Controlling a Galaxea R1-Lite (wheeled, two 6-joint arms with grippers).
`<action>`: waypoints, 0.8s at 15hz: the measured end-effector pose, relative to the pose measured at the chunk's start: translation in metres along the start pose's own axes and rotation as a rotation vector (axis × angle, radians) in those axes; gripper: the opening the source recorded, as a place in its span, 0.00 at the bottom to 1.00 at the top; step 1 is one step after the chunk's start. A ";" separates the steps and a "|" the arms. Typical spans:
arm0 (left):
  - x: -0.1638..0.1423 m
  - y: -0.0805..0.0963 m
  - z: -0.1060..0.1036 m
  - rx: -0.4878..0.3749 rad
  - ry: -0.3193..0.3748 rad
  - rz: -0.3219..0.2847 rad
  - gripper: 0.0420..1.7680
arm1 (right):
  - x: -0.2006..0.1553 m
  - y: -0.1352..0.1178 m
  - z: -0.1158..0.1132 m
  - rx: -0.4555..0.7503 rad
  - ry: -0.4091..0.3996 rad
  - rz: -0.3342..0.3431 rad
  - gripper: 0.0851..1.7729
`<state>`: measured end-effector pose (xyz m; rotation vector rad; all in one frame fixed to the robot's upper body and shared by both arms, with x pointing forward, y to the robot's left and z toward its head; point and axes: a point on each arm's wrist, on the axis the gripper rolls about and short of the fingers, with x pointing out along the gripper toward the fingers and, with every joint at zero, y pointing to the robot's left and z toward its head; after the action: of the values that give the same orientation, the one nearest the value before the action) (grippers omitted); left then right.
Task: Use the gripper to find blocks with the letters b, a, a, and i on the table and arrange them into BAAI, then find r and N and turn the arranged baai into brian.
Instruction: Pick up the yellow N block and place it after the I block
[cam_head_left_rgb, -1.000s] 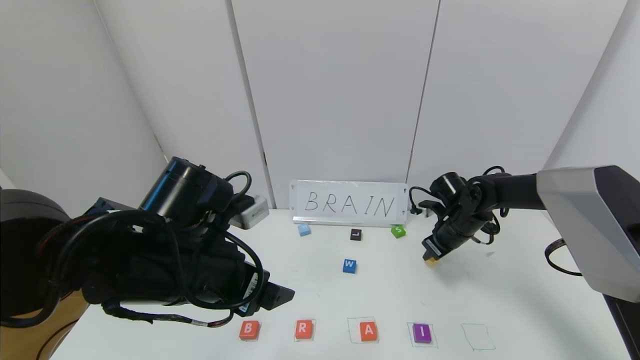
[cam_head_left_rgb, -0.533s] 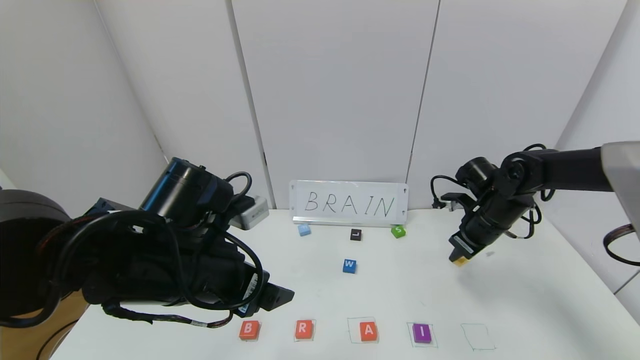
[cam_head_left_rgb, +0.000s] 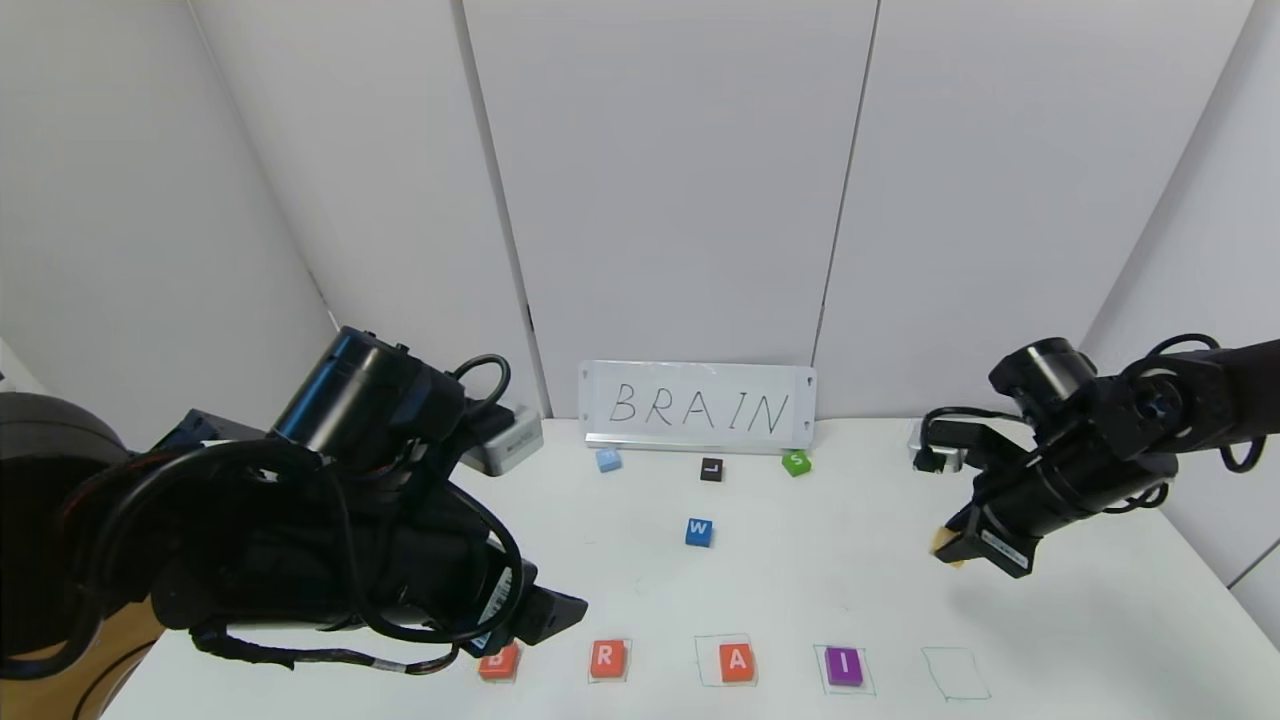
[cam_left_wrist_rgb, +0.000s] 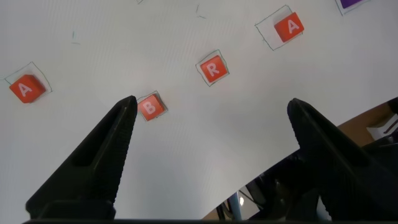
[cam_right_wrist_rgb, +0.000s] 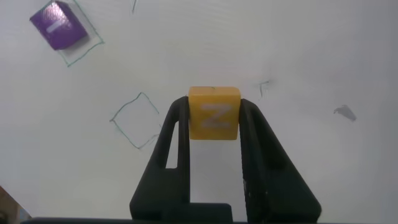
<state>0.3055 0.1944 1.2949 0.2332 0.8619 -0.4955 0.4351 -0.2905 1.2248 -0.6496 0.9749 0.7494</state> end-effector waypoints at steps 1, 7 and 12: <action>-0.001 -0.001 -0.001 0.008 0.000 -0.002 0.97 | -0.002 0.001 -0.006 -0.062 0.006 0.004 0.26; -0.001 -0.004 -0.004 0.019 0.007 -0.010 0.97 | 0.002 0.005 -0.041 -0.353 0.069 0.079 0.26; 0.001 -0.004 -0.006 0.044 0.015 -0.010 0.97 | 0.014 0.014 -0.049 -0.376 0.063 0.144 0.26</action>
<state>0.2997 0.1933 1.2904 0.2732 0.8676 -0.5234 0.4055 -0.3164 1.1899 -0.9401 0.9535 1.0591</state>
